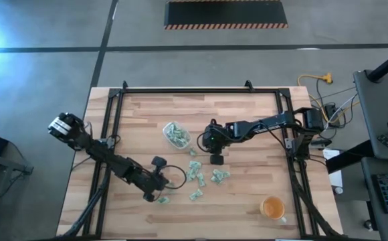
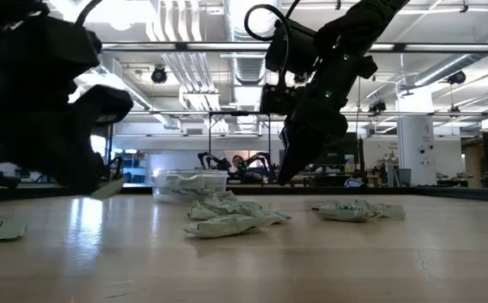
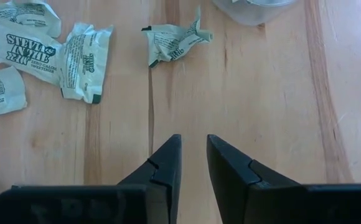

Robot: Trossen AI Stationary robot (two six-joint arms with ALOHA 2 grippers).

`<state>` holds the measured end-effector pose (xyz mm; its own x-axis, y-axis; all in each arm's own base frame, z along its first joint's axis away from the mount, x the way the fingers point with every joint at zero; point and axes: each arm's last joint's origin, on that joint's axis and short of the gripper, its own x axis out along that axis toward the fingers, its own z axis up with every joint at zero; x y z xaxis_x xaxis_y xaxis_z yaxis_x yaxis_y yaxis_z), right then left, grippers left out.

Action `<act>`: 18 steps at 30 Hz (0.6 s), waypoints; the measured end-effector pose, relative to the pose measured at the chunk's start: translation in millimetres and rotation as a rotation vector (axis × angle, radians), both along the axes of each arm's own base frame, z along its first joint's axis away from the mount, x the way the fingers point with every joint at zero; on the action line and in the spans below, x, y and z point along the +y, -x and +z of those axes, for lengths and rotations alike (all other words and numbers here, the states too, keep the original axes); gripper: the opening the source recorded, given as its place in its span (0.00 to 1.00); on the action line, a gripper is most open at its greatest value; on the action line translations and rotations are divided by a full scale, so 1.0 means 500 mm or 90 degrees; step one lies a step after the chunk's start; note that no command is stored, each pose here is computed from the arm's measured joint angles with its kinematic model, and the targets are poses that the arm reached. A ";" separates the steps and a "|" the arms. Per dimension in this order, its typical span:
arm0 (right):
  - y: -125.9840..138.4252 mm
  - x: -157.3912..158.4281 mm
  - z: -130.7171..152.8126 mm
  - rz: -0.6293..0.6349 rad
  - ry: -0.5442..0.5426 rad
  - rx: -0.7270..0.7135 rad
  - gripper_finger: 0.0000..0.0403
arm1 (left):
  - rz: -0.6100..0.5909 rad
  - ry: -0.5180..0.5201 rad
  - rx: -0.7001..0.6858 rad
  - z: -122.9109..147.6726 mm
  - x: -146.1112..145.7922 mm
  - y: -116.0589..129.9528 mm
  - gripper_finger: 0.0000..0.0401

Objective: Pick and place Stevia / Truvia into bins
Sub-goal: Put the stevia packet into the transparent bin

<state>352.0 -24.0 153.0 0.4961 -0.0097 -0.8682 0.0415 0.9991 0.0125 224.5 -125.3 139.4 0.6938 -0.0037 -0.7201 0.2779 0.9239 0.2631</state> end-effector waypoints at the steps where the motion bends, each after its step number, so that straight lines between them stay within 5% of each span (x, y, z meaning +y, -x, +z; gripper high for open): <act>1: 0.000 0.000 0.000 0.000 0.000 -0.001 0.16 | 0.014 -0.015 -0.014 0.005 0.004 -0.002 0.00; 9: -0.001 0.000 0.000 0.000 0.000 -0.003 0.16 | 0.133 -0.143 -0.091 0.050 0.067 -0.008 0.00; 18: -0.002 0.000 0.001 0.004 0.003 -0.009 0.16 | 0.242 -0.237 -0.062 0.097 0.216 -0.006 0.00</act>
<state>353.2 -24.1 153.6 0.5085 -0.0110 -0.8610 0.0356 0.9993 0.0083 227.7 -17.3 187.8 0.6604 0.5036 -0.5571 -0.1002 0.7943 0.5993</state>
